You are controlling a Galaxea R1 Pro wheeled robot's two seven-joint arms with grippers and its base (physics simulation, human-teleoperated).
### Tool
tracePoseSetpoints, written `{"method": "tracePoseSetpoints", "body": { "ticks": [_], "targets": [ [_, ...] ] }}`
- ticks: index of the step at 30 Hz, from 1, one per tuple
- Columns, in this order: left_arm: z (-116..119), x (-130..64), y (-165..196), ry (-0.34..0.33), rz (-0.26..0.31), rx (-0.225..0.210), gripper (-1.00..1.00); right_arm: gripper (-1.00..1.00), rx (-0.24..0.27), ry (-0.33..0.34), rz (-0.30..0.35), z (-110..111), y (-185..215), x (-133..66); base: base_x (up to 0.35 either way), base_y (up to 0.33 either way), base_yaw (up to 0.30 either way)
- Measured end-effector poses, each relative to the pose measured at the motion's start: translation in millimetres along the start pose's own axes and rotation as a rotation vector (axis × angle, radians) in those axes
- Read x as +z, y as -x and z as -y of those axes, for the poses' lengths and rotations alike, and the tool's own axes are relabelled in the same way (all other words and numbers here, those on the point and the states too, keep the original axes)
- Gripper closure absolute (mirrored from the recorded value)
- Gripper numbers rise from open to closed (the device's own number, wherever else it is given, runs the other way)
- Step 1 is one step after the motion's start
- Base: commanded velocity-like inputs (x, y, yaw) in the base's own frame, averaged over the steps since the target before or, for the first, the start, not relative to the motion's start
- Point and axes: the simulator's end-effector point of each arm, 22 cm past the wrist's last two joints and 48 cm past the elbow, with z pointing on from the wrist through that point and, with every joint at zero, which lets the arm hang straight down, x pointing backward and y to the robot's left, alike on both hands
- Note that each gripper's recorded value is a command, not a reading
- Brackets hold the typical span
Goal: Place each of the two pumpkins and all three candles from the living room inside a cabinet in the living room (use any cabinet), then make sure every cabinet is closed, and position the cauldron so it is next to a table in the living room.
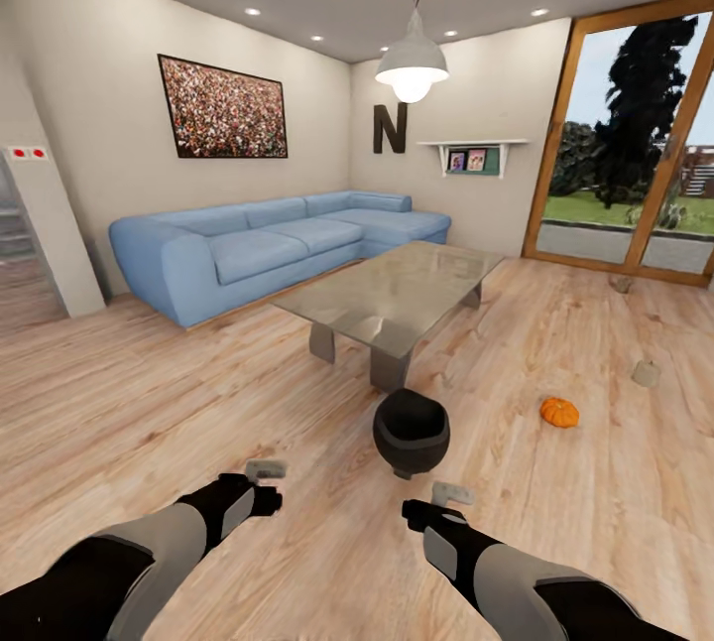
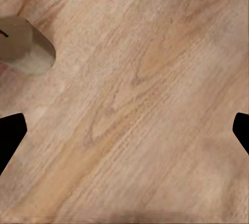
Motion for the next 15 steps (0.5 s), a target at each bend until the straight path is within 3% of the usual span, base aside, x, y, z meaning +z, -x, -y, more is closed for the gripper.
{"method": "tracePoseSetpoints", "body": {
  "ticks": [1, 6, 10, 15],
  "targets": [
    [-22.0, 1.3, -0.8, 0.022, -0.004, -0.012, -1.00, -1.00, -0.001, 0.000, -0.001, -0.1, -0.4, 0.2, 0.000, 0.000, 0.285],
    [-39.6, 3.1, -4.5, 0.008, -0.019, -0.041, -1.00, -1.00, -0.034, 0.003, 0.003, -0.3, -0.6, 1.0, 0.000, 0.000, 0.282],
    [-67.2, 3.7, -4.8, 0.012, -0.019, -0.108, -1.00, -1.00, -0.050, 0.004, 0.004, -0.5, -0.9, 1.7, 0.000, 0.000, 0.281],
    [-78.8, 4.4, -5.2, 0.018, -0.019, -0.132, -1.00, -1.00, -0.053, 0.003, 0.001, -0.2, -2.6, 2.6, 0.000, 0.000, 0.278]
  ]
}}
